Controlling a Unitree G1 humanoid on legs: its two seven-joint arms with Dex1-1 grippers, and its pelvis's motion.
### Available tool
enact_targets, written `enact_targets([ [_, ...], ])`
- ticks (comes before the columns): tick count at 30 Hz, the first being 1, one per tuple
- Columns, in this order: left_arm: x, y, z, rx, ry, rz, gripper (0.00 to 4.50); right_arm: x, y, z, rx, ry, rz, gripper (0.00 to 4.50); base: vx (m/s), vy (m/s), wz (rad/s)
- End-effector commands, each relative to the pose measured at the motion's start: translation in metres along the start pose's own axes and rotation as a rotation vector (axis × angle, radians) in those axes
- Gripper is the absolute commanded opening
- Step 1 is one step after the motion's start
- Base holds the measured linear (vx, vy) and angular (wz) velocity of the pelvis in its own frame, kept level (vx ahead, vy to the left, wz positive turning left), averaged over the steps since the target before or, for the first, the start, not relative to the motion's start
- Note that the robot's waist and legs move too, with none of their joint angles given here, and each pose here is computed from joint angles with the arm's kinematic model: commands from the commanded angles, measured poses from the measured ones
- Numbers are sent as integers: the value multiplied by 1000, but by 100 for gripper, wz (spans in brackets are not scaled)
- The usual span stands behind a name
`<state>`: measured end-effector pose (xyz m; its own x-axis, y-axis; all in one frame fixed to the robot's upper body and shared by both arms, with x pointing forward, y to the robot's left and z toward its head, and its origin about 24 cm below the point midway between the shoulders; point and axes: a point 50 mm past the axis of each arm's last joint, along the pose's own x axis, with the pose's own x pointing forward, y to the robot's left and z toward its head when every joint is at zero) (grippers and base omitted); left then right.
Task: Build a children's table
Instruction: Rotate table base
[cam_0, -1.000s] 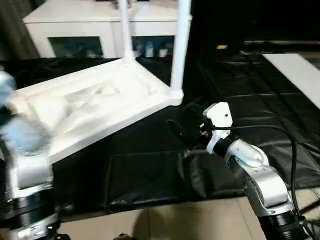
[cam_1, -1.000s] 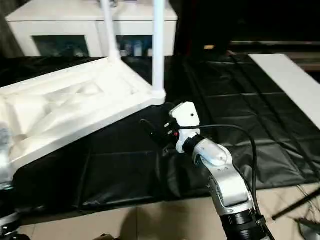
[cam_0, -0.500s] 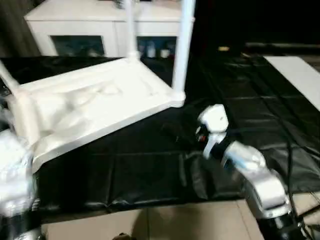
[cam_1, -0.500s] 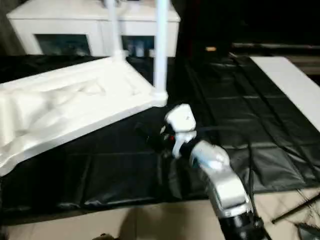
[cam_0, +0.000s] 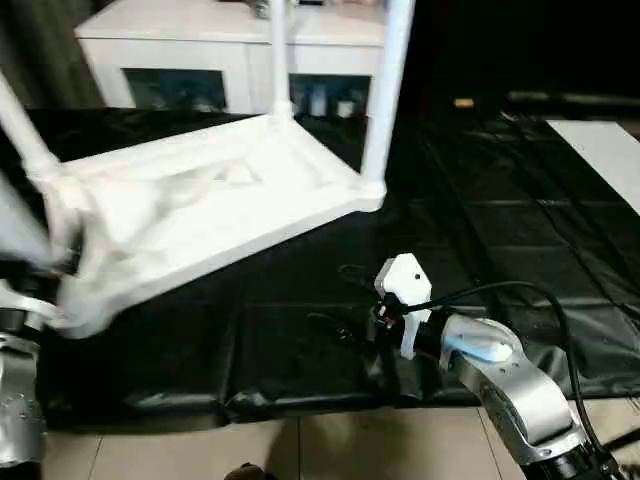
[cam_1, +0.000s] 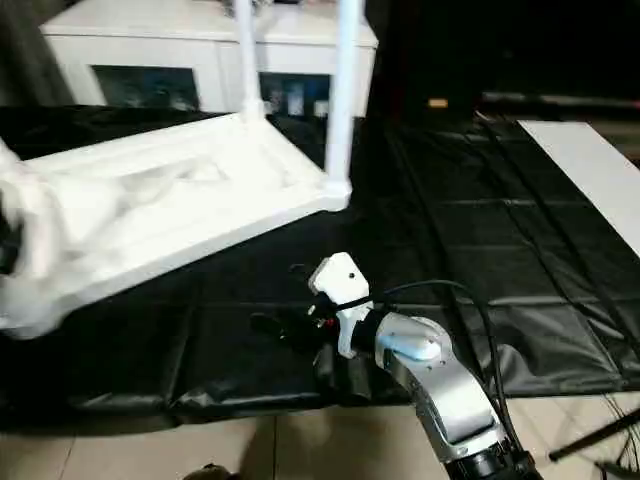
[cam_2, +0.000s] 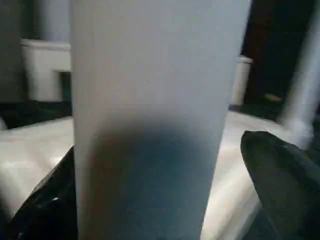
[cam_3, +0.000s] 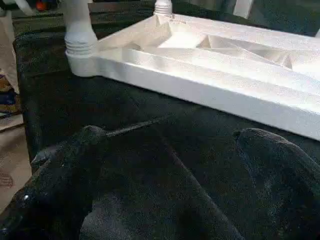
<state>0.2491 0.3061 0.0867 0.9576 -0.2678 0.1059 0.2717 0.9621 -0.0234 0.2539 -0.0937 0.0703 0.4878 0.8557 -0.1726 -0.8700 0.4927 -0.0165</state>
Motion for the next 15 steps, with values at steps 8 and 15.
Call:
enact_targets([
  [8, 36, -66, -12, -12, 218, -624, 442, -25, -32, -21, -17, 92, 0, 450, -30, 12, -2],
  [15, 90, -138, -20, 51, 181, -841, 442, -54, -70, -40, -20, 181, -101, 450, -89, 6, 4],
])
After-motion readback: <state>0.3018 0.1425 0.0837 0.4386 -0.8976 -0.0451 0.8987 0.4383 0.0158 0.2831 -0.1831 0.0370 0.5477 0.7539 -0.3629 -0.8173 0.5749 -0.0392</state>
